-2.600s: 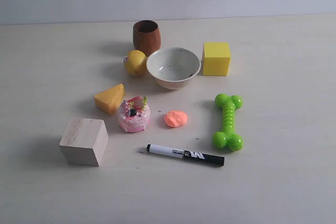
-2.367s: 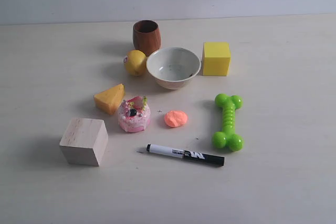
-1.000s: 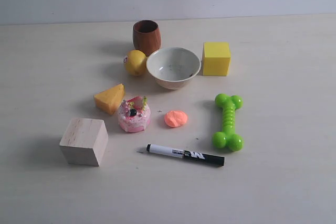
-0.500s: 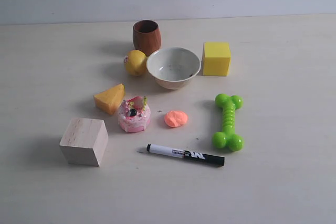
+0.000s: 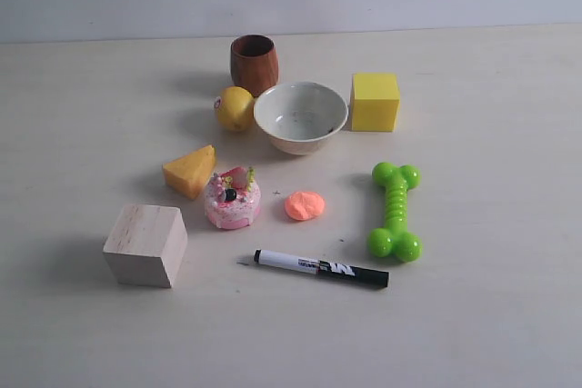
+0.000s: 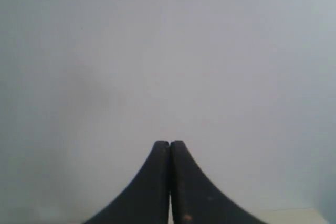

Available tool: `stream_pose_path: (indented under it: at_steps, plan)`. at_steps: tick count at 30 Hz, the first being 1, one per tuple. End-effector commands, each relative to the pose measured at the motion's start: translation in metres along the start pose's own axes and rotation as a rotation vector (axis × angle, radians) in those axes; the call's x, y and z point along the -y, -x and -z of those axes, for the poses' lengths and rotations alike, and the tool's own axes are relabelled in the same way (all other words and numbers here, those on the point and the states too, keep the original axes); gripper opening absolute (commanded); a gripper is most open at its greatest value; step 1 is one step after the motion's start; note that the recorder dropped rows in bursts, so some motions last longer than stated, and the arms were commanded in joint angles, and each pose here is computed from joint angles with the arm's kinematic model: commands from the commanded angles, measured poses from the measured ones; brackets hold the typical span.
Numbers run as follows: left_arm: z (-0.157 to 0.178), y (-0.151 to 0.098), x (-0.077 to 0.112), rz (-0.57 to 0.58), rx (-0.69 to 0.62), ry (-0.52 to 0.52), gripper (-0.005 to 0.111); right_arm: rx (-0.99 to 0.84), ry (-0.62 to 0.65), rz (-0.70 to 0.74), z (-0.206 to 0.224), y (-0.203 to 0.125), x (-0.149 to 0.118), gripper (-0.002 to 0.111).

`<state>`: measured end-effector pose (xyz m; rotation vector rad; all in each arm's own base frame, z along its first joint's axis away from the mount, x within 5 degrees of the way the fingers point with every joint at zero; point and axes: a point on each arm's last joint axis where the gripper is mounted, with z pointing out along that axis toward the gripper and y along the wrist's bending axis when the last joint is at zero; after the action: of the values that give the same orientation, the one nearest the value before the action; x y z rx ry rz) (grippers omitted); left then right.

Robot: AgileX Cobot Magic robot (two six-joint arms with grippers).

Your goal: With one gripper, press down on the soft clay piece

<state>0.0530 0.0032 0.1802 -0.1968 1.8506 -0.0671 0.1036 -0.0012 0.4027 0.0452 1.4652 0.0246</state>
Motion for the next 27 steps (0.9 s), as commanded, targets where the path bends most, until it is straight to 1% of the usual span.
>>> stream_pose_path:
  at_steps: [1,4,6,9,11,12,13,17,19,21,27]
  plan:
    - [0.0,-0.001,0.0,0.001,0.004,-0.008,0.0,-0.216,0.165,0.064,-0.038,-0.005,-0.022,0.0]
    - [0.0,-0.001,0.0,0.001,0.004,-0.008,0.0,-0.43,0.309,0.078,-0.062,-0.024,-0.044,0.0]
    - [0.0,-0.001,0.0,0.001,0.004,-0.008,0.0,-0.538,0.385,0.021,-0.074,-0.038,-0.058,0.0]
    - [0.0,-0.001,0.0,0.001,0.004,-0.008,0.0,-0.692,0.456,-0.051,-0.088,-0.062,-0.075,0.0]
    - [0.0,-0.001,0.0,0.001,0.004,-0.008,0.0,-0.79,0.491,-0.058,-0.094,-0.078,-0.085,0.0]
    - [0.0,-0.001,0.0,0.001,0.004,-0.008,0.0,-0.871,0.517,-0.047,-0.1,-0.093,-0.093,0.0]
    - [0.0,-0.001,0.0,0.001,0.004,-0.008,0.0,-0.903,0.527,-0.042,-0.102,-0.099,-0.097,0.0]
    - [0.0,-0.001,0.0,0.001,0.004,-0.008,0.0,-0.965,0.537,-0.013,-0.113,-0.12,-0.104,0.0]
    - [0.0,-0.001,0.0,0.001,0.004,-0.008,0.0,-0.952,0.527,-0.017,-0.117,-0.121,-0.104,0.0]
    - [0.0,-0.001,0.0,0.001,0.004,-0.008,0.0,-0.895,0.505,-0.024,-0.122,-0.119,-0.104,0.0]
    - [0.0,-0.001,0.0,0.001,0.004,-0.008,0.0,-0.846,0.488,-0.041,-0.125,-0.116,-0.104,0.0]
